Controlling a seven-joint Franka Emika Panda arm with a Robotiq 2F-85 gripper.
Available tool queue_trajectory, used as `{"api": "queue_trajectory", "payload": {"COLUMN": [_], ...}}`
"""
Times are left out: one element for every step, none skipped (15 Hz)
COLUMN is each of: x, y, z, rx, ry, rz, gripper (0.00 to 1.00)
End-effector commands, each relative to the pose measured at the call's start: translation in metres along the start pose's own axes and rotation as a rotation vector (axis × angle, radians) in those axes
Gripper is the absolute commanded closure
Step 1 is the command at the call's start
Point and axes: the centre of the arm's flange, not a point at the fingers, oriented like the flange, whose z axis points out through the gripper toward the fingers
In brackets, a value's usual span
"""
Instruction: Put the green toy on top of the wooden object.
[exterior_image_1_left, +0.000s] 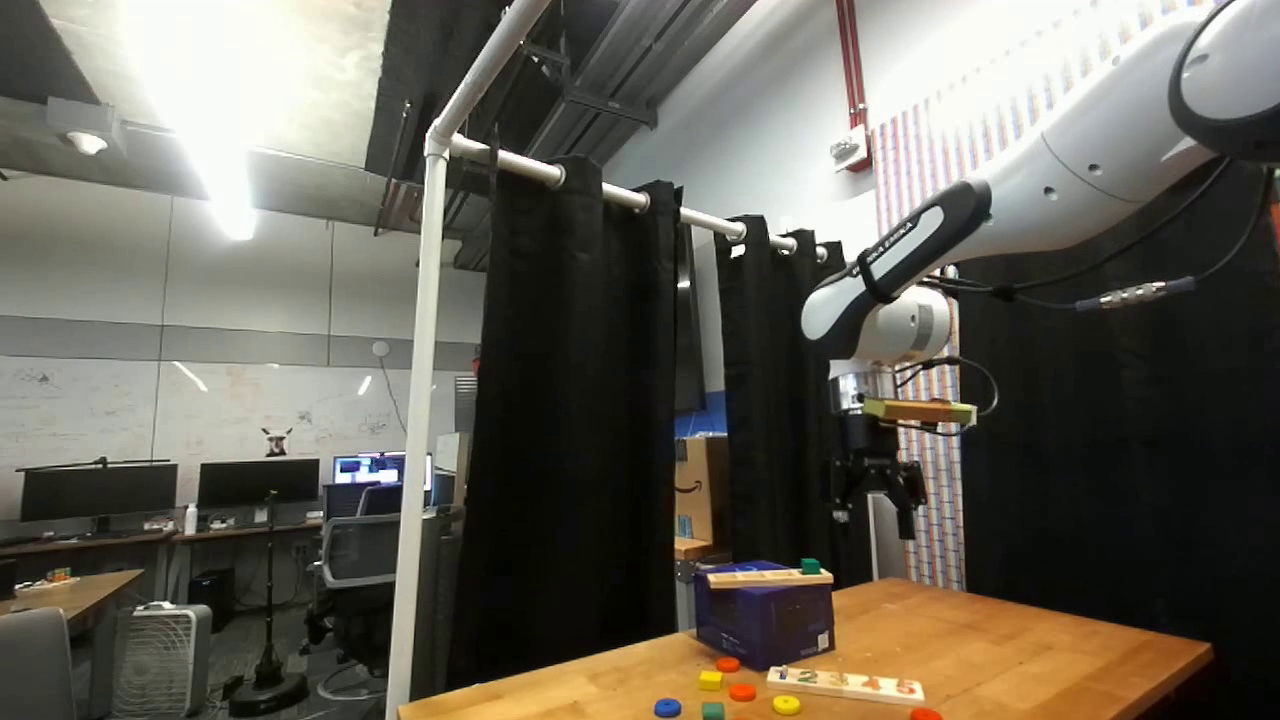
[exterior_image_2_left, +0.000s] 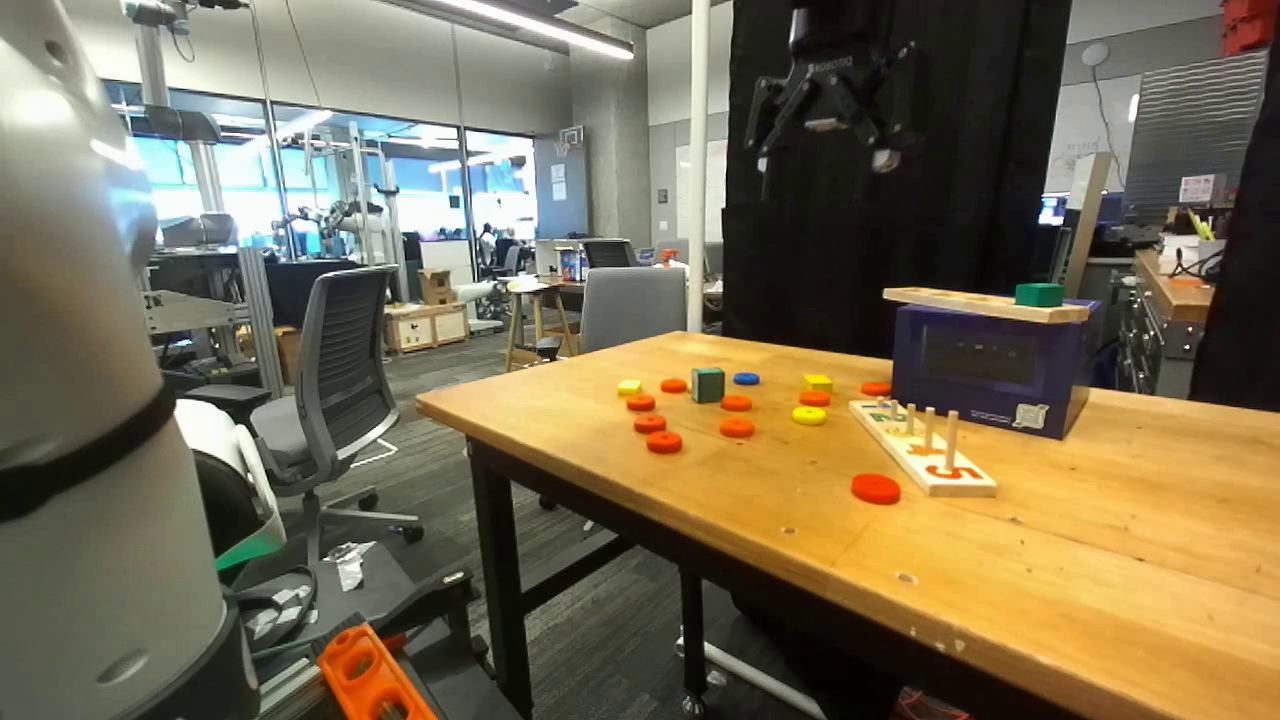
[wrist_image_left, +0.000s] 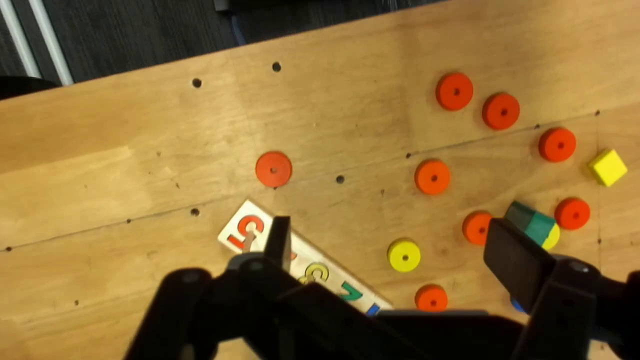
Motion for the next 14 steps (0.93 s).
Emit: {"api": "queue_trajectory", "payload": {"x": [-0.076,-0.088,-0.100,-0.114,-0.124,-0.134,-0.142,-0.148,-0.154,-0.157,-0.160,-0.164,-0.169,-0.172], "y": [-0.014,-0.016,-0.018,-0.018,-0.019,-0.018,-0.017,-0.016,-0.015,-0.014,-0.014,-0.014,-0.015,-0.016], "z": [0.051,0.057,0.063,0.064,0.065,0.062,0.060,0.055,0.051,0.047,0.043,0.040,0.037,0.036], "rx": [0.004,0.007,0.000,-0.003,-0.011,-0.014,-0.023,-0.029,-0.034,-0.036,-0.041,-0.043,-0.041,-0.036], "ry": [0.000,-0.021,-0.035,-0.035,-0.030,-0.014,0.002,0.026,0.046,0.060,0.076,0.090,0.102,0.112], "rz": [-0.091,-0.112,-0.126,-0.144,-0.154,-0.165,-0.176,-0.188,-0.207,-0.236,-0.249,-0.263,-0.273,-0.282], "gripper": [0.00,0.00,0.00,0.00,0.00,0.00,0.00,0.00,0.00,0.00,0.00,0.00,0.00,0.00]}}
